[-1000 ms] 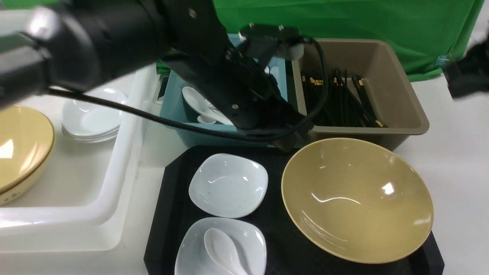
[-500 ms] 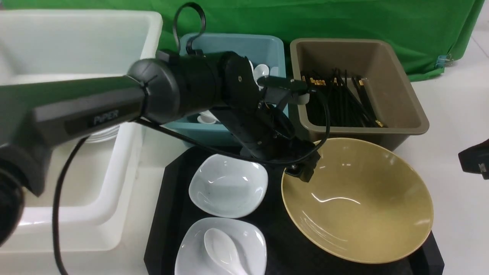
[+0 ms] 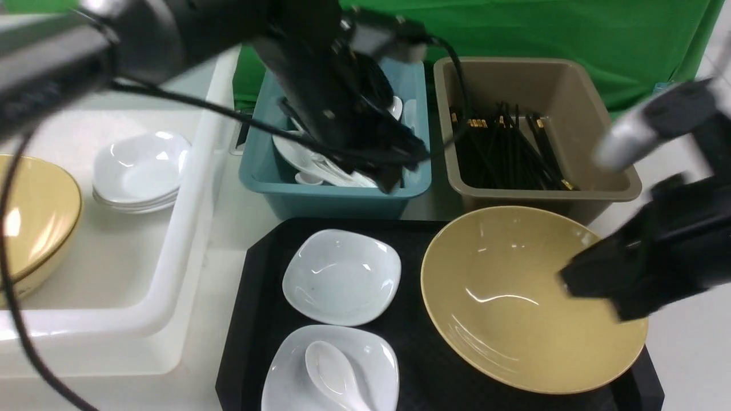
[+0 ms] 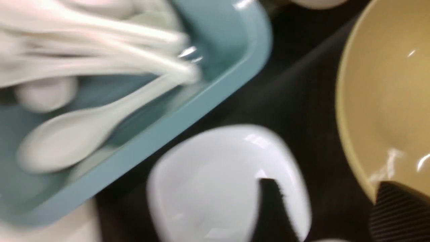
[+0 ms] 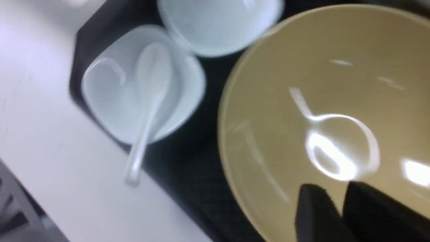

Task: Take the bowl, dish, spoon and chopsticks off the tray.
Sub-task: Use the left arm to grab the soup spoon in the middle

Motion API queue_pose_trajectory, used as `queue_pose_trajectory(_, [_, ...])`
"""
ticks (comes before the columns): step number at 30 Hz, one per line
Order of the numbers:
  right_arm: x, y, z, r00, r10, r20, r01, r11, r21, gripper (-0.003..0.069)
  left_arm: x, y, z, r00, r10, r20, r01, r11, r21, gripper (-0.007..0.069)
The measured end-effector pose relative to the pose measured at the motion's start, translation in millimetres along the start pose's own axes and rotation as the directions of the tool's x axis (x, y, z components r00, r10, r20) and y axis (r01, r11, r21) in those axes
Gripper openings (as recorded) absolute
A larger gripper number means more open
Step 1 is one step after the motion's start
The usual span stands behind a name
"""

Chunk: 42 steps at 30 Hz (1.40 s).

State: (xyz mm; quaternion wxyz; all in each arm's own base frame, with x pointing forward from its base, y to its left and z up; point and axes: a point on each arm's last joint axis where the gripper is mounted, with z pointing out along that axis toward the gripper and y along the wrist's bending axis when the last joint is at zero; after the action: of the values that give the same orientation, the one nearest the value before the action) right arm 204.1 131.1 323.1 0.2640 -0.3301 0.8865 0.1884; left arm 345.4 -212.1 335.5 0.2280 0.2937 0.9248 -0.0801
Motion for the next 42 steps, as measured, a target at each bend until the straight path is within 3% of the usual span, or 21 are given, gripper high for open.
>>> queue_pose_trajectory(1, [-2,5,11,0.999,-0.041,-0.023,0.041,0.999,0.004,0.0219,2,7,-9,1.000,-0.010,-0.008,0.009,1.000,-0.015,0.0268])
queue_pose_trajectory(2, [-3,13,28,0.993,-0.101,-0.062,0.102,0.995,0.014,0.0290,6,18,-20,0.999,-0.036,-0.017,0.035,0.999,-0.038,0.0147])
queue_pose_trajectory(4, [-3,21,47,0.983,-0.145,-0.116,0.151,0.988,0.044,0.0380,11,33,-31,0.997,-0.077,-0.014,0.076,0.996,-0.051,0.0053])
queue_pose_trajectory(6, [-4,26,59,0.976,-0.155,-0.152,0.168,0.983,0.077,0.0477,19,50,-38,0.990,-0.143,-0.012,0.143,0.989,-0.040,0.0011])
queue_pose_trajectory(10, [-11,28,58,0.980,-0.150,-0.134,0.164,0.981,0.102,0.0529,39,70,-38,0.972,-0.230,-0.048,0.230,0.973,-0.005,-0.0004])
queue_pose_trajectory(14, [-24,30,48,0.982,-0.153,-0.107,0.165,0.979,0.118,0.0516,58,67,-19,0.957,-0.256,-0.135,0.263,0.964,0.039,-0.0005])
queue_pose_trajectory(18, [-32,32,42,0.985,-0.153,-0.080,0.161,0.980,0.116,0.0498,76,47,7,0.949,-0.196,-0.247,0.221,0.972,0.077,0.0006])
queue_pose_trajectory(22, [-32,49,47,0.981,-0.181,-0.071,0.182,0.983,0.017,0.0494,88,26,20,0.941,-0.090,-0.325,0.117,0.991,0.065,0.0032])
queue_pose_trajectory(27, [-31,74,69,0.954,-0.284,-0.092,0.277,0.957,-0.082,0.0494,90,34,1,0.948,-0.152,-0.278,0.162,0.987,0.012,0.0035])
queue_pose_trajectory(33, [-35,78,97,0.953,-0.257,-0.161,0.241,0.964,-0.111,0.0494,111,34,-44,0.971,-0.182,-0.156,0.181,0.983,-0.019,0.0036])
queue_pose_trajectory(37, [-43,78,96,0.944,-0.275,-0.182,0.260,0.960,-0.102,0.0490,121,23,-63,0.990,-0.128,-0.062,0.131,0.990,0.060,0.0036])
queue_pose_trajectory(38, [-48,75,92,0.936,-0.295,-0.194,0.287,0.956,-0.069,0.0475,123,14,-66,0.995,-0.096,-0.030,0.099,0.985,0.140,0.0036])
queue_pose_trajectory(42, [-60,55,66,0.926,-0.290,-0.244,0.316,0.945,0.078,0.0310,124,-6,-55,0.999,-0.016,0.034,0.005,0.956,0.294,0.0036])
